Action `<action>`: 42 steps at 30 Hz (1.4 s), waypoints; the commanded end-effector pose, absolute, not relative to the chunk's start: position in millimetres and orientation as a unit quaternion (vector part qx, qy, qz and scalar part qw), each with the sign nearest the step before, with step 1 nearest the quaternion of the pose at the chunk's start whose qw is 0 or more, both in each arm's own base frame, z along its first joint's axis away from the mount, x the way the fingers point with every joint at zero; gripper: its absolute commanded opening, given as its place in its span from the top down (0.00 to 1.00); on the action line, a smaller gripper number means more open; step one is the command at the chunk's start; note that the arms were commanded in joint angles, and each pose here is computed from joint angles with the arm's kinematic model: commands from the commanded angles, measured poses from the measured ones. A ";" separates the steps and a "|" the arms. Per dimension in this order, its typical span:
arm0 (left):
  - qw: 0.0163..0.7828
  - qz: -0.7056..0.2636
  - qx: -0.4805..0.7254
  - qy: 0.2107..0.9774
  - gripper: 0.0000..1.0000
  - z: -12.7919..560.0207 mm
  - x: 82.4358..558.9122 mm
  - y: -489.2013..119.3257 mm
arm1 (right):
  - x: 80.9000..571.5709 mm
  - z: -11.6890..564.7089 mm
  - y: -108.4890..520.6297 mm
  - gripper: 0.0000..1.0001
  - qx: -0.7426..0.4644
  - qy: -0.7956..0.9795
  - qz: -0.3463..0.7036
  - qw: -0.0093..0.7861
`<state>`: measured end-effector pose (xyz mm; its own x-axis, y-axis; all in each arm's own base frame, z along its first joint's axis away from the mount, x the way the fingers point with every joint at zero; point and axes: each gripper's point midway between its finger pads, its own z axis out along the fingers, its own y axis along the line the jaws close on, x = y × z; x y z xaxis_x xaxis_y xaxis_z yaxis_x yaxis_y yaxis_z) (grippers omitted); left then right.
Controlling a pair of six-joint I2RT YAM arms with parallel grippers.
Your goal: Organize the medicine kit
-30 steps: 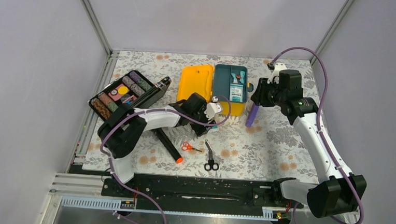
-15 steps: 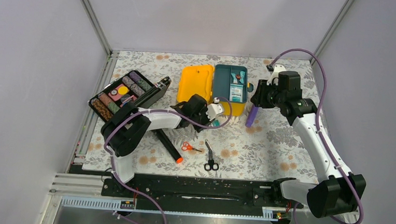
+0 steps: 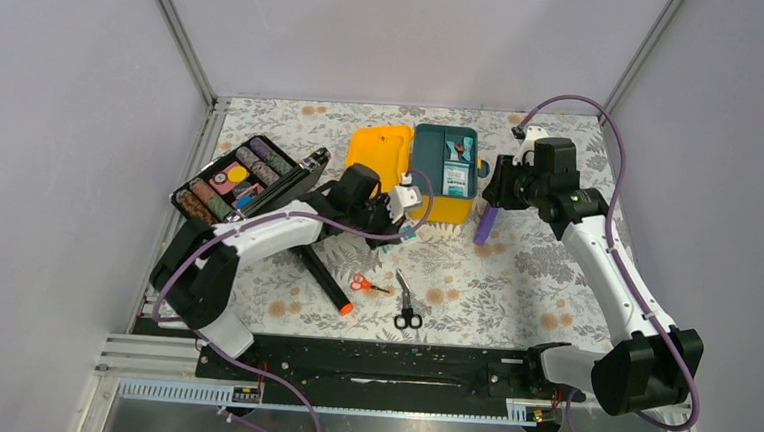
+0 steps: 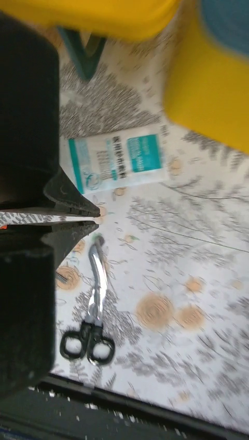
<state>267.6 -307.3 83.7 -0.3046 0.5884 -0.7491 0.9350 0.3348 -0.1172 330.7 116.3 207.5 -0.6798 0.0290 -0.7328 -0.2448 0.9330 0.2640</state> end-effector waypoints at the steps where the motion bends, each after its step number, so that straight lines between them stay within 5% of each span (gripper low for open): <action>1: 0.380 -0.337 0.522 0.685 0.91 168.7 270.2 -332.4 | 338.8 218.3 121.3 0.58 -0.066 0.890 0.186 0.410; 5: 0.379 -0.280 0.475 0.743 0.55 150.1 292.2 -320.7 | 335.6 213.7 127.5 0.57 -0.062 0.891 0.206 0.399; 9: 0.402 -0.202 0.400 0.798 0.40 115.7 318.8 -297.7 | 338.1 217.5 127.0 0.57 -0.062 0.889 0.204 0.406; 23: 0.382 -0.163 0.395 0.820 0.35 46.0 340.2 -302.0 | 335.6 210.3 129.9 0.57 -0.057 0.893 0.213 0.393; 29: 0.351 -0.177 0.404 0.826 0.42 20.7 335.7 -310.6 | 334.1 209.9 126.9 0.57 -0.062 0.896 0.203 0.390; 38: 0.313 -0.203 0.418 0.828 0.84 2.9 312.2 -307.4 | 334.1 210.8 125.4 0.57 -0.064 0.897 0.198 0.391; 42: 0.316 -0.222 0.426 0.818 0.91 17.3 302.7 -307.0 | 333.6 210.6 125.2 0.57 -0.064 0.897 0.198 0.391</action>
